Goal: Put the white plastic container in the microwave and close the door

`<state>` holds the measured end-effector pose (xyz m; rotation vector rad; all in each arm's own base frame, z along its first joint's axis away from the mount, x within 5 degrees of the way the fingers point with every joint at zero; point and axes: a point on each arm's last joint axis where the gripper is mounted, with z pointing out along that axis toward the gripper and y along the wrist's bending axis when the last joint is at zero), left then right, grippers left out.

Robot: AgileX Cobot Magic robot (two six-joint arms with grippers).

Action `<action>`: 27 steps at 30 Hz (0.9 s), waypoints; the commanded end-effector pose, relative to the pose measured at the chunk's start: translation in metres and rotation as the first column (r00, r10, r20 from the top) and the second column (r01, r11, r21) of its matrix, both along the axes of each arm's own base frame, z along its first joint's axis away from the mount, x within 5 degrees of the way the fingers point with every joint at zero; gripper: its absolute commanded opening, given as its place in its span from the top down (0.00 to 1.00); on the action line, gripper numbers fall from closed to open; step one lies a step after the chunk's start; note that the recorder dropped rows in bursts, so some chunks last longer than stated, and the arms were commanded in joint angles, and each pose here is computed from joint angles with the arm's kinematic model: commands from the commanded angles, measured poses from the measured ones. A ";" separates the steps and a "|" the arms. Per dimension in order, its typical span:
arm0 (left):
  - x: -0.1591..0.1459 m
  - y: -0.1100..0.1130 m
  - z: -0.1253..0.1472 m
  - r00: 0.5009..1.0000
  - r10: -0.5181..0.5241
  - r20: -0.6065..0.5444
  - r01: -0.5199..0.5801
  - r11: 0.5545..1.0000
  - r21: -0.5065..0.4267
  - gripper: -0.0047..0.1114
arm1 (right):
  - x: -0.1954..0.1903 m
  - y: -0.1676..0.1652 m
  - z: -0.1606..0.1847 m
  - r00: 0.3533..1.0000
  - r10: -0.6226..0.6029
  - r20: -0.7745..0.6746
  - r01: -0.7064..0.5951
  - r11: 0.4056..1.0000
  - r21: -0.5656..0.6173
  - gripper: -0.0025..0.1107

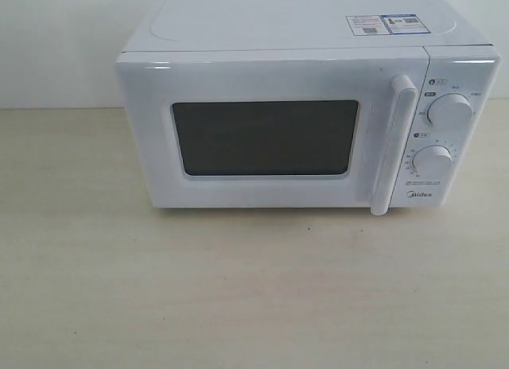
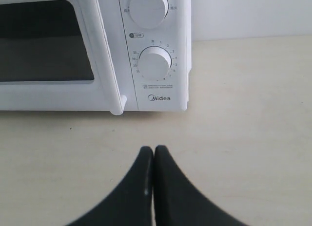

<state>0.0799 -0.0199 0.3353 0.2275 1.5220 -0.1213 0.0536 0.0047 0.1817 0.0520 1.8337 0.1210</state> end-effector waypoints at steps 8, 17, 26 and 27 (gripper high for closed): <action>-0.032 0.009 -0.045 0.997 0.053 0.048 -0.026 0.897 -0.441 0.93 | 0.000 0.000 0.000 1.000 0.001 0.004 -0.001 1.000 0.007 0.98; -0.043 0.000 -0.056 0.999 -0.050 -0.021 0.037 0.907 -0.419 0.93 | 0.000 0.000 0.000 1.000 0.001 0.004 -0.001 1.000 0.007 0.98; -0.026 0.019 -0.139 0.945 0.202 -0.256 -0.256 0.947 -0.197 0.93 | 0.000 0.000 0.000 1.000 0.001 0.004 -0.001 1.000 0.007 0.98; -0.025 0.021 -0.146 0.944 0.220 -0.245 -0.261 0.954 -0.148 0.93 | 0.000 0.000 0.000 1.000 0.001 0.004 -0.001 1.000 0.007 0.98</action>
